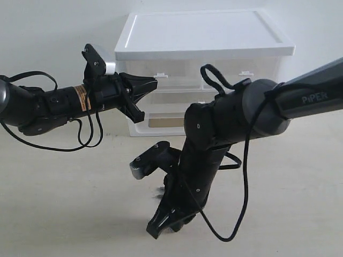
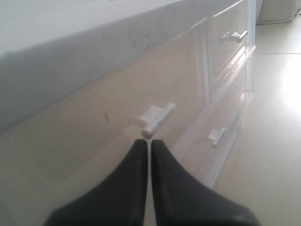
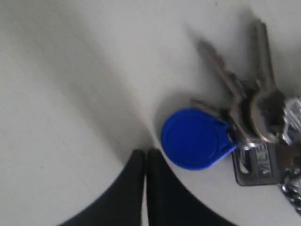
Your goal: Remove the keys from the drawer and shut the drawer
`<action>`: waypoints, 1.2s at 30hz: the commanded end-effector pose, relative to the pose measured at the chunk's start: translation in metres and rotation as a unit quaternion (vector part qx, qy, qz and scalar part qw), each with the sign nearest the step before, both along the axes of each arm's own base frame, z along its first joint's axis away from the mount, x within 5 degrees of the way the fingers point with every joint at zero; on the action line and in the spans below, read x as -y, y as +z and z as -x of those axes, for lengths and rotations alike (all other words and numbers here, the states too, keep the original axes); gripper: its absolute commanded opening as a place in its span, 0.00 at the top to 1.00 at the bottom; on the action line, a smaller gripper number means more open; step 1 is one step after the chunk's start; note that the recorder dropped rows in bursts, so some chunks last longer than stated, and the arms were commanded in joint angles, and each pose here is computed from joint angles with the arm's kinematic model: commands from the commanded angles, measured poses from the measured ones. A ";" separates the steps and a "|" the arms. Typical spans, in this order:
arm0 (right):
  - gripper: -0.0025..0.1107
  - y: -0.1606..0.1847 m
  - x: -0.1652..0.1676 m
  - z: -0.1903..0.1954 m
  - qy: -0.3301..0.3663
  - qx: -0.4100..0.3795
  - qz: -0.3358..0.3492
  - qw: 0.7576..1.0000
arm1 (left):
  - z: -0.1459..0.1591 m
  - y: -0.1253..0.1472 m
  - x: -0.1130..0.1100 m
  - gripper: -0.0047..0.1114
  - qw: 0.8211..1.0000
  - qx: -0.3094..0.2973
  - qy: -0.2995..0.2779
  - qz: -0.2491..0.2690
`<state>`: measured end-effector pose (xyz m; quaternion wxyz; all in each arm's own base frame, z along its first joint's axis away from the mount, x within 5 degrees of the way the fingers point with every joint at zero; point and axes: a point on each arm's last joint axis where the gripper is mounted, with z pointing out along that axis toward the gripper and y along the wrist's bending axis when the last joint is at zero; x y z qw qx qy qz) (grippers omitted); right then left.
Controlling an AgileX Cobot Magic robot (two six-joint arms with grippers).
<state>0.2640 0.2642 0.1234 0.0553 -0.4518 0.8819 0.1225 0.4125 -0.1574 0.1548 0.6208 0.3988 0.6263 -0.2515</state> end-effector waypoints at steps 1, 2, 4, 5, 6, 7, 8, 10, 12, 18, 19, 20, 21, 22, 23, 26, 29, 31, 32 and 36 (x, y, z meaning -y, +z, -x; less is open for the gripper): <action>0.98 -0.019 0.006 -0.008 0.013 0.023 0.037 0.999 | -0.023 0.007 -0.021 0.92 0.989 -0.037 0.133 0.055; 0.98 -0.022 0.010 -0.012 0.010 0.042 0.060 0.997 | -0.023 0.007 -0.021 0.92 0.989 -0.037 0.133 0.055; 0.98 -0.022 0.016 -0.019 0.008 0.078 0.094 0.992 | -0.023 0.007 -0.021 0.92 0.989 -0.037 0.133 0.055; 0.98 -0.022 0.017 -0.021 0.007 0.092 0.103 0.990 | -0.023 0.007 -0.021 0.92 0.989 -0.037 0.133 0.055; 0.98 -0.021 0.018 -0.024 0.012 0.108 0.106 0.988 | -0.023 0.007 -0.021 0.92 0.989 -0.037 0.133 0.055; 0.98 -0.021 0.017 -0.024 0.013 0.111 0.103 0.988 | -0.023 0.007 -0.021 0.92 0.989 -0.037 0.133 0.055; 0.98 -0.021 0.017 -0.025 0.016 0.114 0.100 0.988 | -0.023 0.007 -0.021 0.92 0.989 -0.037 0.133 0.055; 0.98 -0.021 0.017 -0.027 0.028 0.125 0.105 0.986 | -0.023 0.007 -0.021 0.92 0.989 -0.037 0.133 0.055; 0.98 -0.020 0.017 -0.027 0.033 0.131 0.106 0.985 | -0.023 0.007 -0.021 0.92 0.989 -0.037 0.133 0.055; 0.98 -0.018 0.020 -0.036 0.043 0.178 0.126 0.975 | -0.023 0.007 -0.021 0.92 0.989 -0.037 0.133 0.055; 0.98 -0.018 0.021 -0.037 0.037 0.183 0.131 0.974 | -0.023 0.007 -0.021 0.92 0.989 -0.037 0.133 0.055; 0.98 -0.018 0.022 -0.037 0.029 0.186 0.132 0.973 | -0.023 0.007 -0.021 0.92 0.989 -0.037 0.133 0.055; 0.98 -0.017 0.022 -0.038 0.025 0.190 0.133 0.973 | -0.023 0.007 -0.021 0.92 0.989 -0.037 0.133 0.055; 0.98 -0.016 0.022 -0.038 0.025 0.190 0.133 0.972 | -0.023 0.007 -0.021 0.92 0.989 -0.037 0.133 0.055; 0.98 -0.015 0.022 -0.038 0.025 0.191 0.132 0.972 | -0.023 0.007 -0.021 0.92 0.989 -0.037 0.133 0.055; 0.98 -0.005 0.021 -0.038 0.024 0.202 0.124 0.971 | -0.022 0.007 -0.021 0.92 0.989 -0.037 0.132 0.056; 0.98 0.018 0.021 -0.036 0.004 0.212 0.100 0.972 | -0.022 0.007 -0.021 0.92 0.989 -0.036 0.131 0.057; 0.98 0.037 0.023 -0.033 -0.008 0.218 0.087 0.972 | -0.022 0.007 -0.021 0.92 0.989 -0.037 0.131 0.058; 0.98 0.048 0.024 -0.031 -0.015 0.223 0.079 0.971 | -0.022 0.007 -0.021 0.92 0.989 -0.039 0.128 0.057; 0.98 0.092 0.028 -0.019 -0.032 0.245 0.040 0.968 | -0.016 0.008 -0.015 0.92 0.994 -0.031 0.087 0.055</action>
